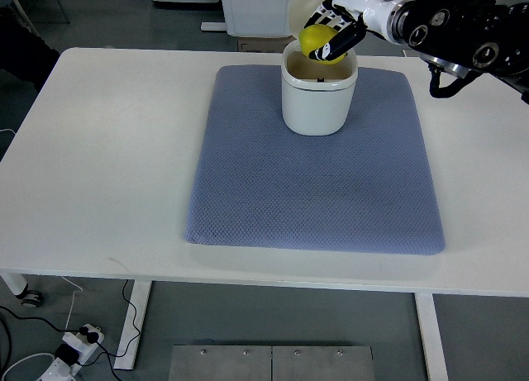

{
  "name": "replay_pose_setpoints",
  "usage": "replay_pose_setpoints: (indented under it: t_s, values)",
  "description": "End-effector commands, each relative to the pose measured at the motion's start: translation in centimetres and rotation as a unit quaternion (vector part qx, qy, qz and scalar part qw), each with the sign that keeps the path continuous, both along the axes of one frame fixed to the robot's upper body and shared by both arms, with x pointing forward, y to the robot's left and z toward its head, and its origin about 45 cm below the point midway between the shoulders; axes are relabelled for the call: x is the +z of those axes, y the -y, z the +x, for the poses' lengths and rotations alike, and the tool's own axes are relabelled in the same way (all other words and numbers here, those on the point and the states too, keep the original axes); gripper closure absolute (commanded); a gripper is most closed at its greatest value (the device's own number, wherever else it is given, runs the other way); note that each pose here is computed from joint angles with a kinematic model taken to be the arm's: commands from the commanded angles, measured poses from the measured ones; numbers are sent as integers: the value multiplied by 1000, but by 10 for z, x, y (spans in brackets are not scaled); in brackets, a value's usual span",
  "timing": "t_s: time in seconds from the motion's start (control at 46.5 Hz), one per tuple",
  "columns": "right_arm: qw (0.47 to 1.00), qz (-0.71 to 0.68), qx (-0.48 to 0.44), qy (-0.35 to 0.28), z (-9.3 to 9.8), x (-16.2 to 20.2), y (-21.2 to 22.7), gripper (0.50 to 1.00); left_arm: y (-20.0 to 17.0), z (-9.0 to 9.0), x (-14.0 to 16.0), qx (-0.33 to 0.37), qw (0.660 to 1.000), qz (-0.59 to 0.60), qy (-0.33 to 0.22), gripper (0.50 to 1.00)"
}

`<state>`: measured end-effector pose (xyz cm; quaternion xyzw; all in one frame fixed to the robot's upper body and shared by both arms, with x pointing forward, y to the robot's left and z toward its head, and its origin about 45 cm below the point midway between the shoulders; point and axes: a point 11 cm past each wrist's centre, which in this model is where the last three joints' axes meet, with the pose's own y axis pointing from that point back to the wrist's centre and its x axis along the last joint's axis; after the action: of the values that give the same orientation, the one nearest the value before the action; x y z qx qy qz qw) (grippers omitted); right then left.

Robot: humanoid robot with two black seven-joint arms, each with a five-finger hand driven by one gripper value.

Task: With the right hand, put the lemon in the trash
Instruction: 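Lower the lemon into the bin and open the right hand, then withdraw the right hand up and away from the bin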

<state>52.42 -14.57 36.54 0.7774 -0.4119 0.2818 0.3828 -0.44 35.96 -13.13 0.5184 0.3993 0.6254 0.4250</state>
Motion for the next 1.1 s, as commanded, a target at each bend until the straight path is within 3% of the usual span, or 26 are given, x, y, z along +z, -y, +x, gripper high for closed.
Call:
replay_pose_setpoints:
  t_s: [0.0,0.495,0.603,0.689,0.818,1.076]
  values:
    - [1000,-1,-9,3,2,-1,4,1000,0,0,0,0,1000,0,0,500]
    - [1000,-8,-16,-5,2,-11,2,996,0,0,0,0,1000,0,0,500]
    - [1000,-6,-24,-2,5,-11,2,898,0,0,0,0,1000,0,0,500]
    - [999,-4,-34,5,7,-7,3,700,0,0,0,0,1000,0,0,500]
    - [999,10,-43,6,8,-4,3,511,0,1,0,0,1000,0,1,500]
    - [999,9,-47,-3,7,-4,3,500,0,1,0,0,1000,0,1,500]
